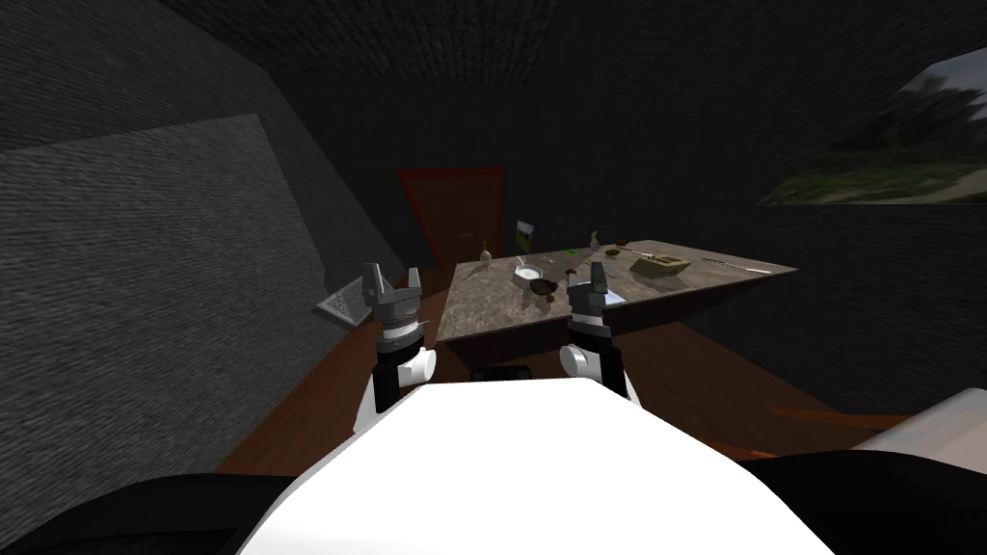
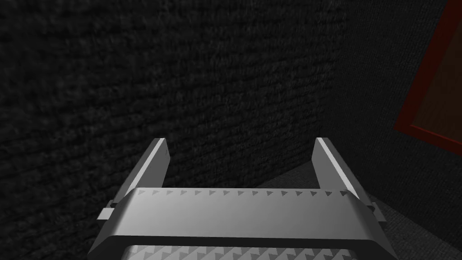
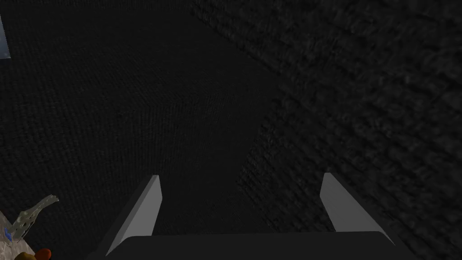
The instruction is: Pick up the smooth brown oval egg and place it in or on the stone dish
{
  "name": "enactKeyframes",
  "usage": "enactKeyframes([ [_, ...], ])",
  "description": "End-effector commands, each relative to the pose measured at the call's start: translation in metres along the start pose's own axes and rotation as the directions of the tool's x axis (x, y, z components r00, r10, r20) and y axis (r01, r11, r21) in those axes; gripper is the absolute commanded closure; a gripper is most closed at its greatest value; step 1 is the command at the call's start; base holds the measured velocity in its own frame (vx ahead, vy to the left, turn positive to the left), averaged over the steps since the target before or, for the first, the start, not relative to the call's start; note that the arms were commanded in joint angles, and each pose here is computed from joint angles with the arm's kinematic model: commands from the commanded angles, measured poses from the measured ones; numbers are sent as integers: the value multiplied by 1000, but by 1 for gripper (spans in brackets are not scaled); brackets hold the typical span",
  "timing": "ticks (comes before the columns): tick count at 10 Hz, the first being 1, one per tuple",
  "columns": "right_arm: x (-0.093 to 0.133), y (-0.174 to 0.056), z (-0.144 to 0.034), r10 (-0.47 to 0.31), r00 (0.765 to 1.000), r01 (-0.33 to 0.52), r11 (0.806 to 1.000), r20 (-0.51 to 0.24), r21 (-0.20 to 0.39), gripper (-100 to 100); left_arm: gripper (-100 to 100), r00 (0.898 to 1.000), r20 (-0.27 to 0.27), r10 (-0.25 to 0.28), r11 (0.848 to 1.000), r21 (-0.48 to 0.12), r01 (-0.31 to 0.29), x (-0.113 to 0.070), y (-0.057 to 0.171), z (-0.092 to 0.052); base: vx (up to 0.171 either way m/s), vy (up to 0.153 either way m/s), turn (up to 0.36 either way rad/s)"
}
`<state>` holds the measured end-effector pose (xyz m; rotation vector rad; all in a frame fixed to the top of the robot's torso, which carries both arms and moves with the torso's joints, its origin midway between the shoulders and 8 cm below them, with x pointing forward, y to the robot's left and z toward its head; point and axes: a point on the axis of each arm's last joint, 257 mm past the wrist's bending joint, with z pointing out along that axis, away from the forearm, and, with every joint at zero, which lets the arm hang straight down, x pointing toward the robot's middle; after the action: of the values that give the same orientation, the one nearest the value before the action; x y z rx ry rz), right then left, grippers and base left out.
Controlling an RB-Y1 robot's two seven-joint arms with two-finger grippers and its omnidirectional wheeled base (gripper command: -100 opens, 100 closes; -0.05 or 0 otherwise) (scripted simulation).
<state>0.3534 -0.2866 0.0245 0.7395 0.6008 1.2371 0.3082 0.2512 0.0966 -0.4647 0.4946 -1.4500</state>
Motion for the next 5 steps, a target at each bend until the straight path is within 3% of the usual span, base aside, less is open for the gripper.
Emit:
enactKeyframes([
  [1, 5, -3, 0, -36, 999, 36, 999, -39, 3, -100, 0, 1000, 0, 0, 1000, 0, 0, 0, 0, 0, -72, 6, 24],
  [5, 17, -24, -1, -192, 969, 196, 981, -157, 8, -100, 0, 1000, 0, 0, 1000, 0, 0, 0, 0, 0, -120, 3, 16],
])
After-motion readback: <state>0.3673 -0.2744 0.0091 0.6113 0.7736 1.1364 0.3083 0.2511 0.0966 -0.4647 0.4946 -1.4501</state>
